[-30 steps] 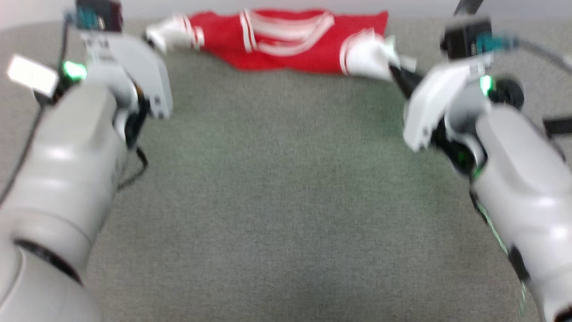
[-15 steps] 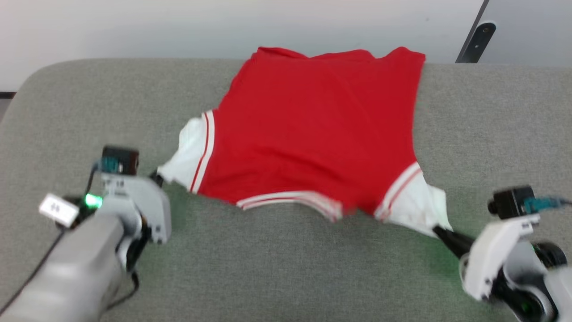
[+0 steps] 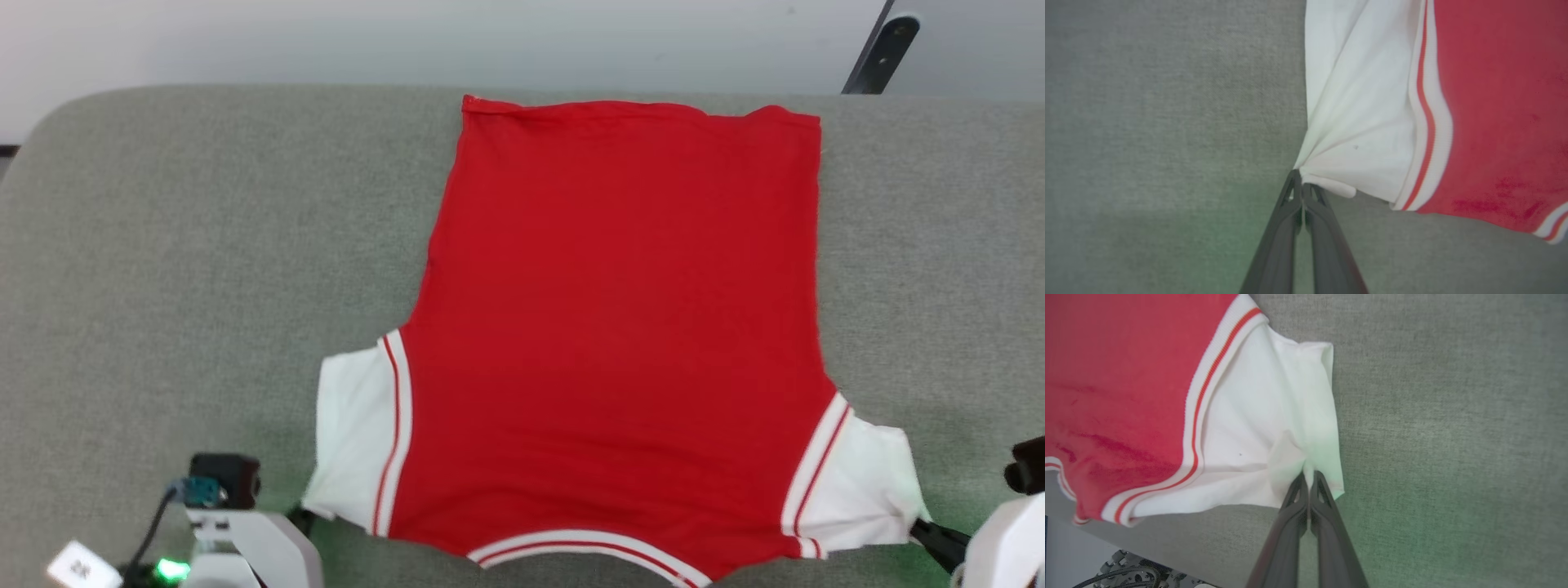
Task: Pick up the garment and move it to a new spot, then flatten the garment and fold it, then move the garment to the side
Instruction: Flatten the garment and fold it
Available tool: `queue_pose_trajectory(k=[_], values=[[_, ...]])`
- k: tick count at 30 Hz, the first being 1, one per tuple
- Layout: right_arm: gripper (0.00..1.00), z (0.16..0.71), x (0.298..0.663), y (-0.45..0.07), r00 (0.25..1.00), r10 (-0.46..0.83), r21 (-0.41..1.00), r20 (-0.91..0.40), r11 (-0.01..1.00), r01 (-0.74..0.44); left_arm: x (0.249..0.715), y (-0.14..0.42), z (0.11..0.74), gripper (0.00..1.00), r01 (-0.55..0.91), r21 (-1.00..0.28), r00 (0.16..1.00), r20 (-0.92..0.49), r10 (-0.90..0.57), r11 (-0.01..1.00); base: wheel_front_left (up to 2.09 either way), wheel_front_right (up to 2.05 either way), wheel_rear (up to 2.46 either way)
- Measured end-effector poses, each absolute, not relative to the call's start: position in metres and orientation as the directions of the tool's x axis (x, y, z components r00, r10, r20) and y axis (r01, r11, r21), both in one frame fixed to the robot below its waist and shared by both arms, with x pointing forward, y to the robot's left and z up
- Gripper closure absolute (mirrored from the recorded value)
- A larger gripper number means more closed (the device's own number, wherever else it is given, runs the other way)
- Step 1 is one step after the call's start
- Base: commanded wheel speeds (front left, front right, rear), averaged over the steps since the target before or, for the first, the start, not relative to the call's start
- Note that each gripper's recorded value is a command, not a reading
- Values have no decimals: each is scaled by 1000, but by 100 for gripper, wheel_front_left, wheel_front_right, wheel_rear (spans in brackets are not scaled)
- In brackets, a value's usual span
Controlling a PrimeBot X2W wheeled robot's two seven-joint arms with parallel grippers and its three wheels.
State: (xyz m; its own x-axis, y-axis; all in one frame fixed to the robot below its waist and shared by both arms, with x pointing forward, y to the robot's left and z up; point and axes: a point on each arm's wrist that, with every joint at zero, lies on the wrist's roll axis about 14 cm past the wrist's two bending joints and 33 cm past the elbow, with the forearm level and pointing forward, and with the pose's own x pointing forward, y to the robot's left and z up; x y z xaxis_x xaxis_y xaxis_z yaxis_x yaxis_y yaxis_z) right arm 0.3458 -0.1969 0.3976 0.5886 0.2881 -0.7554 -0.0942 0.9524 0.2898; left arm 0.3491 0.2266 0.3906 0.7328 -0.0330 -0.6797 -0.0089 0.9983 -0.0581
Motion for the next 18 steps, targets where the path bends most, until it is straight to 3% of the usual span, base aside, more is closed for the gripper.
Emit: queue_pose_trajectory(k=[5, 18], values=[[100, 392, 346, -218, 562, 207, 208, -801, 976, -63, 330, 208, 393, 100, -12, -113, 697, -713, -72, 994, 0, 0, 0], [100, 375, 348, -204, 476, 202, 192, -856, 979, -71, 325, 193, 386, 100, 8, -139, 653, -749, -110, 990, 0, 0, 0]])
